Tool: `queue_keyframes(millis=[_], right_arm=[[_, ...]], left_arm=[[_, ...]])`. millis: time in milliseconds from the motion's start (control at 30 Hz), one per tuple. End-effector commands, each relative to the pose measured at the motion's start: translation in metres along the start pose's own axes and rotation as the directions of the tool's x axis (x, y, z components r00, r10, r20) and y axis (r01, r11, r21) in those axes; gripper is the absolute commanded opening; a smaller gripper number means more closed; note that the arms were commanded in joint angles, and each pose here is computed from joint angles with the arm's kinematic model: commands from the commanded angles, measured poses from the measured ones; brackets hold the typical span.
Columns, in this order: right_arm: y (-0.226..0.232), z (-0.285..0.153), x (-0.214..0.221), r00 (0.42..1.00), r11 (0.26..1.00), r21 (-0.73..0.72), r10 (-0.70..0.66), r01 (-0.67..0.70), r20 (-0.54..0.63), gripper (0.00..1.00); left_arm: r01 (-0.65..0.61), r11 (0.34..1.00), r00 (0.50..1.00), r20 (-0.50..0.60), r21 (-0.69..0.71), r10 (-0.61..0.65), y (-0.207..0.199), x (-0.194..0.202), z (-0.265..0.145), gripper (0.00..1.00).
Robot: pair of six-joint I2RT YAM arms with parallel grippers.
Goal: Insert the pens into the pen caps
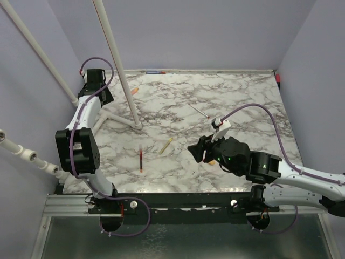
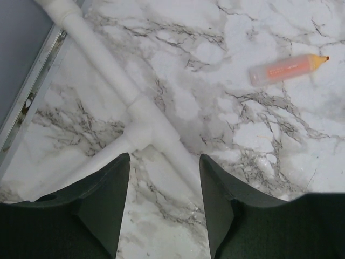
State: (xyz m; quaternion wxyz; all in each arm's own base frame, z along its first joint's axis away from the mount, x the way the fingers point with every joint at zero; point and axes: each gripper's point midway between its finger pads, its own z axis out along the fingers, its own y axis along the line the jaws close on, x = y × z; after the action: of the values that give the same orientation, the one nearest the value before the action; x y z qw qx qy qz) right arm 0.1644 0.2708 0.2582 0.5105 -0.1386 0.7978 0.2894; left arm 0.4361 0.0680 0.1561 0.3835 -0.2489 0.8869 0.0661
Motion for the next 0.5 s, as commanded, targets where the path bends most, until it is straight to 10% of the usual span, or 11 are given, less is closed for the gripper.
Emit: queue_keyframes(millis=[0, 467], right_arm=[[0.002, -0.002, 0.008, 1.0, 0.999, -0.035, -0.005, 0.004, -0.028, 0.57], [-0.005, -0.008, 0.022, 0.996, 1.0, -0.016, -0.008, 0.007, -0.084, 0.59]], left_arm=[[-0.066, 0.994, 0.998, 0.028, 0.092, 0.064, -0.024, -0.02, 0.024, 0.57], [-0.226, 0.942, 0.972, -0.002, 0.247, 0.234, -0.074, -0.022, 0.116, 0.67]])
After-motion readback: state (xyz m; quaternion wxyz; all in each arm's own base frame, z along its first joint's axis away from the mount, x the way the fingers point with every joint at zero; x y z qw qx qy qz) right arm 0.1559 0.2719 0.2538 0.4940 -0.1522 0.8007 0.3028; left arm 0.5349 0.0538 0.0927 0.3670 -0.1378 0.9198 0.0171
